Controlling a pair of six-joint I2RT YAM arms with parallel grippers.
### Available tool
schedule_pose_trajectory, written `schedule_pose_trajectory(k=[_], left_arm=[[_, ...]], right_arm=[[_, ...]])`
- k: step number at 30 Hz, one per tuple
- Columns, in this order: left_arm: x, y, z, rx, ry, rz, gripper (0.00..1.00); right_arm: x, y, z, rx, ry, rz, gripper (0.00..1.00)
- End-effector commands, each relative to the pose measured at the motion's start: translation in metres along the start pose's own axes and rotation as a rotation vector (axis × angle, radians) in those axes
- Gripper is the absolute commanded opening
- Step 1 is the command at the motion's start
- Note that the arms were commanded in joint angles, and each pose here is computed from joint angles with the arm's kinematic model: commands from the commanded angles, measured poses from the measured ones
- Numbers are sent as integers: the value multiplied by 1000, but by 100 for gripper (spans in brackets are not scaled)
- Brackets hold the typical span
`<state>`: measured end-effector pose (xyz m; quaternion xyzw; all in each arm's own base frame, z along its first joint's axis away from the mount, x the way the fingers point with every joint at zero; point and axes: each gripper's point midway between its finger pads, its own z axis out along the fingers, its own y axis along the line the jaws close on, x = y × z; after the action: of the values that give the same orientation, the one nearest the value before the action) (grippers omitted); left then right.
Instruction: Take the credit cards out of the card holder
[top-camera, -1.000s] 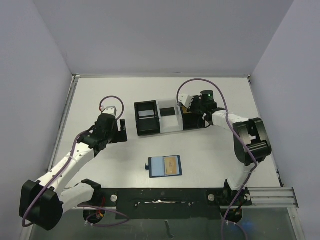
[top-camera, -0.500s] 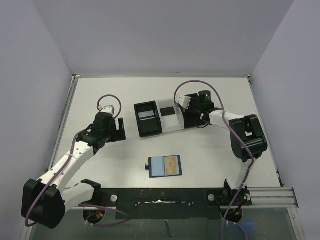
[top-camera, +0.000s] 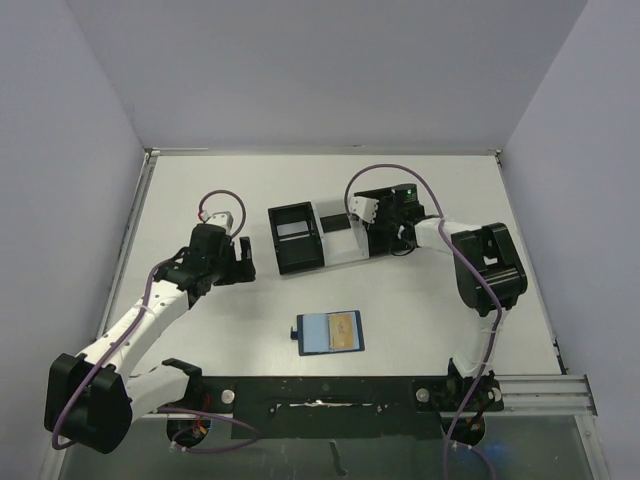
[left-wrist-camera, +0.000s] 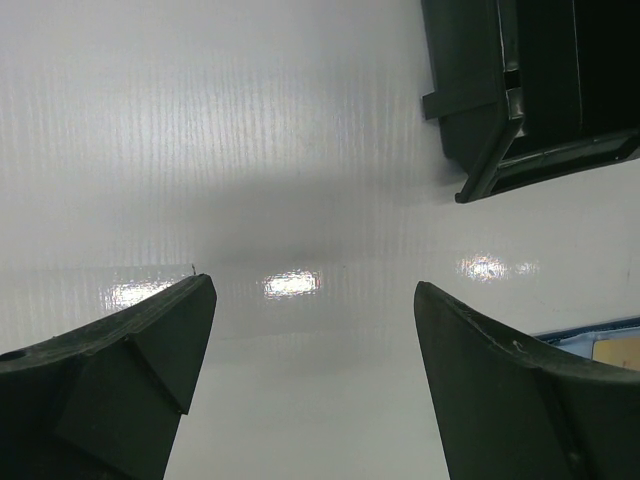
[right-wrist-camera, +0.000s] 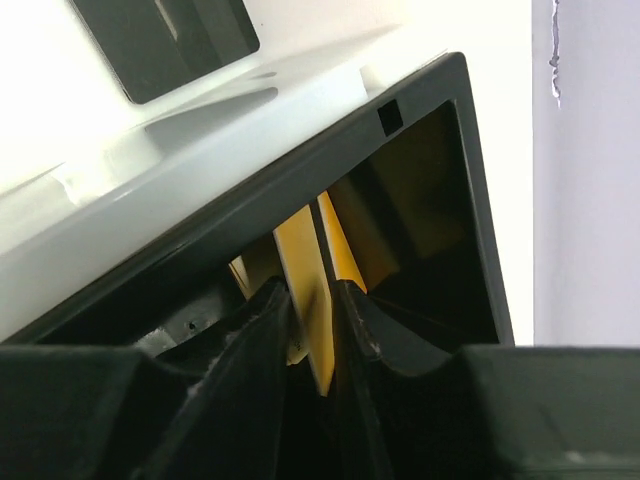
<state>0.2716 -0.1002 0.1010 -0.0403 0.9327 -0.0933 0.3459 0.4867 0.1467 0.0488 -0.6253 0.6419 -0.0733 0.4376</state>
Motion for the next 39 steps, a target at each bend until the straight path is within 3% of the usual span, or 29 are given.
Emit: schedule_pose_trajectory(k=[1,8,20,26,30,31,33,37,39], left_arm=[[-23,-11,-4,54,-79,6,81],[-22,-12,-4,59,-73,8,81],[-19,-14,0,68,-54,9,81],[-20,-16,-2,79,-59,9,81],[-19,-20,-3,103,-59,10,81],[-20,-21,-4,111,-61,10,81],[-20,-22,-5,115,-65,-1,81],[-23,-31,-10,167,-86,-18,81],[-23,-42,-14,232,-84,-39,81]], right_arm=[[-19,-23,-9,32,-60,-24,28],[-14,-17,-12,6,-48,21,48],[-43,-33,-43,47,-132,82,53],[-66,-55,-75,162,-206,165,54],[-89,-68,-116,275,-307,375,59],[-92,-67,-126,287,-322,515,66],[-102,-68,-151,317,-376,694,69],[-121,-33,-193,302,-572,1042,80],[-117,-16,-203,297,-588,1209,86]])
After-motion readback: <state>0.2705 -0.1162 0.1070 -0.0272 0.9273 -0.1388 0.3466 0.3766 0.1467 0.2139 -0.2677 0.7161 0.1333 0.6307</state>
